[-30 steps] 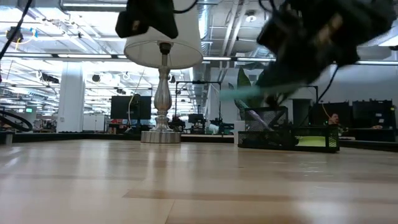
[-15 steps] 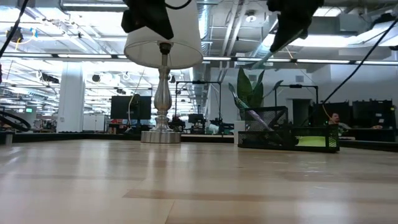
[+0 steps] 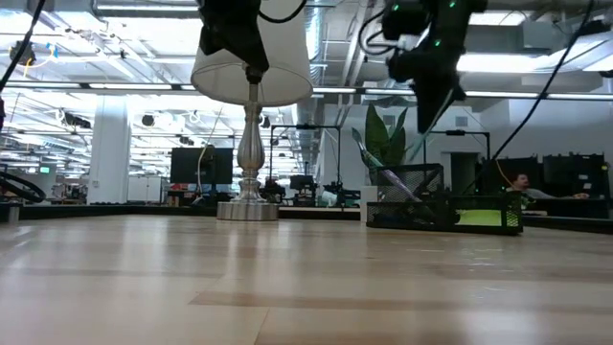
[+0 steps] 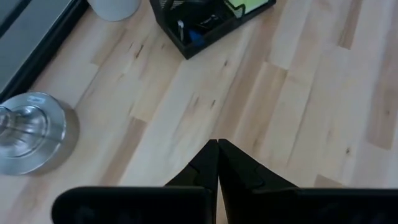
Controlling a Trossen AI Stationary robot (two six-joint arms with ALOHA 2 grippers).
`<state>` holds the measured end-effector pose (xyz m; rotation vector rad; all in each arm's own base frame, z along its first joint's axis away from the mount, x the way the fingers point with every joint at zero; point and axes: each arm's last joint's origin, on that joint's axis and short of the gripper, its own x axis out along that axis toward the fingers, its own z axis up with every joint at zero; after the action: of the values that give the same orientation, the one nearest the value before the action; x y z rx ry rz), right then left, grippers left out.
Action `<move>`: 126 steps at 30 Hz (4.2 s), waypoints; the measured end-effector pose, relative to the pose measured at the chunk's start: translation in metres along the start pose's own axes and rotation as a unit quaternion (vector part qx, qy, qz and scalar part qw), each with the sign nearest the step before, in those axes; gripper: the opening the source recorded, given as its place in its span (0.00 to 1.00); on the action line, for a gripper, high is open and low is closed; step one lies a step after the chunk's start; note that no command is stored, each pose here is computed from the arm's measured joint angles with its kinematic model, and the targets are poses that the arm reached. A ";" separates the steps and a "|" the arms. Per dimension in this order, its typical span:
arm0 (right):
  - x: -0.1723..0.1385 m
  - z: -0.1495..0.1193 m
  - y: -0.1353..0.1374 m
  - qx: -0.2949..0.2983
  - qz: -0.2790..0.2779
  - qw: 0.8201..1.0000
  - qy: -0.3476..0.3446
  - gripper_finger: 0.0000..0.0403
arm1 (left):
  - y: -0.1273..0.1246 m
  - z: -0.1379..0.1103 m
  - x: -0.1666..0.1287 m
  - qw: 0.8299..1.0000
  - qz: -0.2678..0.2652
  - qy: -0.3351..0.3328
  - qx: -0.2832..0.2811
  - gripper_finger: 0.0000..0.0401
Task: Pick and place office supplies into organizer
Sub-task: Put the light blue pen into the black organizer, then put the yellow pencil into the black organizer
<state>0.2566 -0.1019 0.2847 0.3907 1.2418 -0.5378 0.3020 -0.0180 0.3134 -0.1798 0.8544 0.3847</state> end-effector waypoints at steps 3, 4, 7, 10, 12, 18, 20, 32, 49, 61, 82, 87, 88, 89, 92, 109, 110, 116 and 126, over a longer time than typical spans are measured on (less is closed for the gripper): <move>0.016 0.005 0.003 -0.002 -0.005 1.000 0.027 0.04 | 0.004 -0.001 0.001 1.000 0.008 0.010 0.008 0.00; 0.023 0.006 0.004 -0.001 -0.006 0.999 0.038 0.04 | 0.005 -0.001 0.001 1.000 0.009 0.013 0.009 0.00; 0.041 0.011 0.007 -0.002 -0.006 0.998 0.065 0.04 | 0.007 -0.001 0.002 1.000 0.014 0.017 0.009 0.00; 0.055 0.017 0.010 -0.004 -0.014 0.998 0.067 0.06 | 0.008 -0.001 0.002 1.000 0.013 0.018 0.019 0.00; 0.060 0.021 0.011 -0.008 -0.013 0.998 0.063 0.09 | 0.008 -0.001 0.002 0.999 0.008 0.020 0.027 0.00; 0.070 0.027 0.013 -0.009 -0.016 0.997 0.073 0.15 | 0.008 -0.002 0.002 0.999 0.005 0.024 0.037 0.00; 0.067 0.028 0.013 -0.008 -0.014 0.998 0.064 0.17 | 0.008 -0.002 0.002 0.999 0.005 0.024 0.040 0.00; 0.056 0.026 0.012 -0.021 -0.010 0.995 0.099 0.32 | 0.008 -0.002 0.002 0.999 0.005 0.024 0.046 0.00; -0.154 -0.060 0.059 -0.003 0.017 0.986 -0.168 0.29 | 0.006 -0.001 0.002 0.999 -0.019 0.029 0.027 0.00; -0.087 -0.190 0.135 0.006 0.227 0.920 -0.320 0.29 | 0.015 0.002 0.005 0.999 -0.014 0.029 0.031 0.00; 0.012 -0.223 0.194 -0.024 0.251 0.954 -0.162 0.29 | 0.037 0.010 0.011 0.999 0.016 0.023 -0.019 0.00; 0.015 -0.239 0.204 -0.011 0.278 0.953 -0.123 0.29 | 0.037 0.010 0.011 0.999 0.017 0.023 -0.033 0.00; 0.017 -0.244 0.206 -0.010 0.278 0.953 -0.119 0.29 | 0.037 0.010 0.011 0.999 0.017 0.023 -0.037 0.00; 0.019 -0.249 0.208 -0.009 0.276 0.954 -0.119 0.29 | 0.037 0.010 0.011 0.999 0.017 0.023 -0.041 0.00; 0.020 -0.264 0.212 0.005 0.273 0.953 -0.131 0.29 | 0.037 0.010 0.011 0.998 0.018 0.022 -0.048 0.00; 0.081 -0.332 0.218 -0.092 0.140 0.973 -0.158 0.29 | 0.035 0.014 0.011 0.995 0.008 0.000 -0.097 0.00; 0.084 -0.333 0.220 -0.090 0.144 0.973 -0.158 0.29 | 0.035 0.014 0.011 0.995 0.007 0.000 -0.101 0.00; 0.080 -0.332 0.222 -0.080 0.159 0.971 -0.161 0.29 | 0.034 0.014 0.011 0.994 -0.004 0.002 -0.107 0.00; 0.061 -0.332 0.241 -0.026 0.275 0.939 -0.206 0.29 | 0.034 0.015 0.011 0.993 -0.011 -0.001 -0.113 0.00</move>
<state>0.1511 0.2686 0.1303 0.5267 0.6941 -0.0925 0.3056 0.0203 0.3149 -0.3986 0.8051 0.4611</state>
